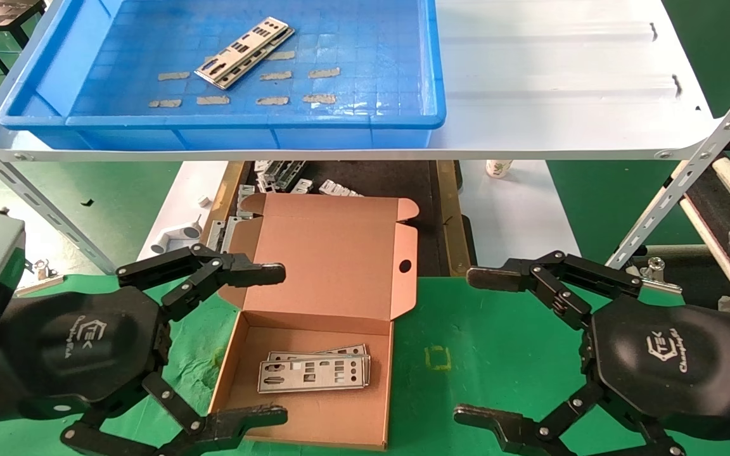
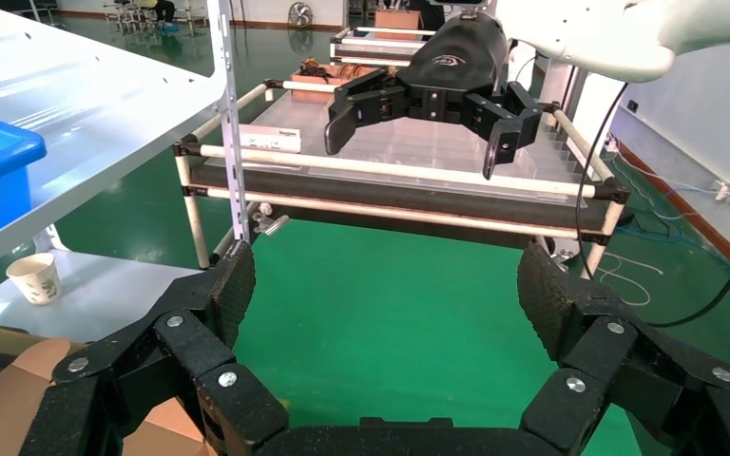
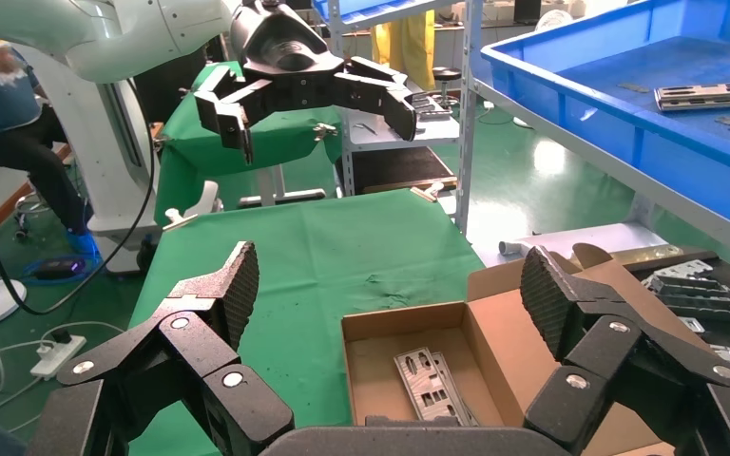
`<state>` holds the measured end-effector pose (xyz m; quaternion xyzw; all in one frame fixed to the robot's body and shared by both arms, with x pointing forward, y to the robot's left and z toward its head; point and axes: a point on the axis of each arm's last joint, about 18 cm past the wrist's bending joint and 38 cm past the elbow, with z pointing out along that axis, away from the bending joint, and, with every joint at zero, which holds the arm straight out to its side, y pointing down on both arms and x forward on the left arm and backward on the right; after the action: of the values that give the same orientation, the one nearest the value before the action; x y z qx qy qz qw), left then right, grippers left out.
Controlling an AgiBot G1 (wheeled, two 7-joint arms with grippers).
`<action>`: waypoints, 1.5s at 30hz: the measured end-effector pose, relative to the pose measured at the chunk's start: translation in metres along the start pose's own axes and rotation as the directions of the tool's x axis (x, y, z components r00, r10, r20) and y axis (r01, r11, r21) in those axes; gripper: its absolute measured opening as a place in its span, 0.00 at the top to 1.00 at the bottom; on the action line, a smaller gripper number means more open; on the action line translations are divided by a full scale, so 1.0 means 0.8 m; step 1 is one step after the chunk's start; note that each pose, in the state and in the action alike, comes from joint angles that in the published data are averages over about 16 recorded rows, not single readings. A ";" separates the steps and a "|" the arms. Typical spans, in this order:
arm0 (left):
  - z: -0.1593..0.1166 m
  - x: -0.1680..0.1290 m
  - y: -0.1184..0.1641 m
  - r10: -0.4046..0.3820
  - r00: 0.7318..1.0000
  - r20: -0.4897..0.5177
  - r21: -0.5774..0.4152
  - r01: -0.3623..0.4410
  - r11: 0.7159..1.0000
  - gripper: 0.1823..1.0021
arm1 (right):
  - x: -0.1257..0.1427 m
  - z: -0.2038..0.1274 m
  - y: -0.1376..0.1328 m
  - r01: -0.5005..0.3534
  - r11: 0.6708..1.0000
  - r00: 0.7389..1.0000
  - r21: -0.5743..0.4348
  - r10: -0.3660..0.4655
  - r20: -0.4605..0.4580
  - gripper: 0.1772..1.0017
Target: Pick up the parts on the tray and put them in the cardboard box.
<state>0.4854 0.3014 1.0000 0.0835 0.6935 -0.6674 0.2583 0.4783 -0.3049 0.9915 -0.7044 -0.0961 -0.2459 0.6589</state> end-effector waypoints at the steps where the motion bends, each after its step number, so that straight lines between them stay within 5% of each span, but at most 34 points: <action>1: 0.001 -0.005 -0.001 0.000 1.000 0.014 0.004 0.000 1.000 0.00 | 0.000 0.000 0.000 0.000 1.000 1.000 0.000 0.000 0.000 0.01; 10: 0.021 -0.096 -0.023 0.024 0.970 0.240 0.039 -0.035 0.999 0.00 | 0.000 0.000 0.000 0.000 1.000 1.000 0.000 0.000 0.000 0.05; 18: 0.047 -0.213 -0.053 0.058 0.883 0.466 0.003 -0.067 0.998 0.00 | 0.000 0.000 0.000 0.000 1.000 1.000 0.000 0.000 0.000 0.16; 26: 0.061 -0.301 -0.062 0.047 0.783 0.621 -0.070 -0.004 0.998 0.00 | 0.000 0.000 0.000 0.000 1.000 1.000 0.000 0.000 0.000 0.36; 37: 0.062 -0.351 -0.052 -0.010 0.664 0.748 -0.089 0.114 0.989 0.00 | 0.000 0.000 0.000 0.000 1.000 1.000 0.000 0.000 0.000 0.67; 45: 0.070 -0.358 -0.045 -0.046 0.637 0.770 -0.077 0.164 0.983 0.00 | 0.000 0.000 0.000 0.000 1.000 1.000 0.000 0.000 0.000 0.85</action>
<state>0.7267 0.3094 1.1673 -0.2650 0.5679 -0.6038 0.4927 0.4783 -0.3050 0.9915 -0.7044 -0.0961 -0.2459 0.6589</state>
